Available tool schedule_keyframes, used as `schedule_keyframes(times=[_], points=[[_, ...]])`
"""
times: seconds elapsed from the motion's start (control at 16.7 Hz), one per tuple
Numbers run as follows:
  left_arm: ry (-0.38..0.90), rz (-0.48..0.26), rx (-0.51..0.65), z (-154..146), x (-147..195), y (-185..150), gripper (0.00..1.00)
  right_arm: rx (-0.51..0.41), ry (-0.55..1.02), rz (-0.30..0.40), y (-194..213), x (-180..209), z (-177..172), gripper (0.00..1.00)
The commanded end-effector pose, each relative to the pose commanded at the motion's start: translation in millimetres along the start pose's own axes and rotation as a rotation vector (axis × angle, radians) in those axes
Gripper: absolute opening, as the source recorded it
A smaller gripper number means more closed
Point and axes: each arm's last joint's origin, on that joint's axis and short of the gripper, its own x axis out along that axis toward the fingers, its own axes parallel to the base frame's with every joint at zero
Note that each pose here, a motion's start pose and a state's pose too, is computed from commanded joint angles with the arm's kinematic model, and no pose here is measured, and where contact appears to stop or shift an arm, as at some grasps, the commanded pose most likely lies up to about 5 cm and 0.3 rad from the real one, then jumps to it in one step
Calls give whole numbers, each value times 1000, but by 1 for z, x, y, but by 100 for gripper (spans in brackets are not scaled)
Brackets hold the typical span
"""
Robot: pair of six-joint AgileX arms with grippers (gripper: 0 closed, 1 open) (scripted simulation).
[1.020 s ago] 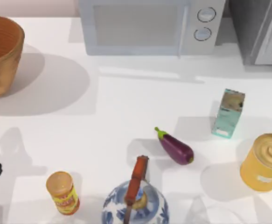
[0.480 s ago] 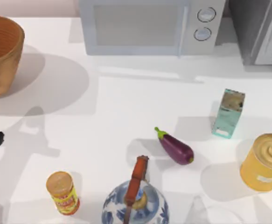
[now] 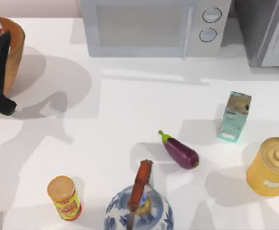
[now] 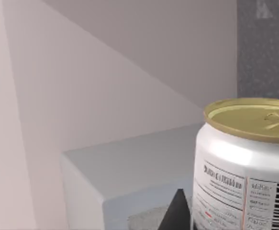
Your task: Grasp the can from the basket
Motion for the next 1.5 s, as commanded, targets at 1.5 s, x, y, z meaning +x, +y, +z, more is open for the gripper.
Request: schedule_keyframes(times=[1.5], points=[[-12, -606, 49, -94, 141, 51, 0, 0, 0, 0, 0, 0, 0, 100]])
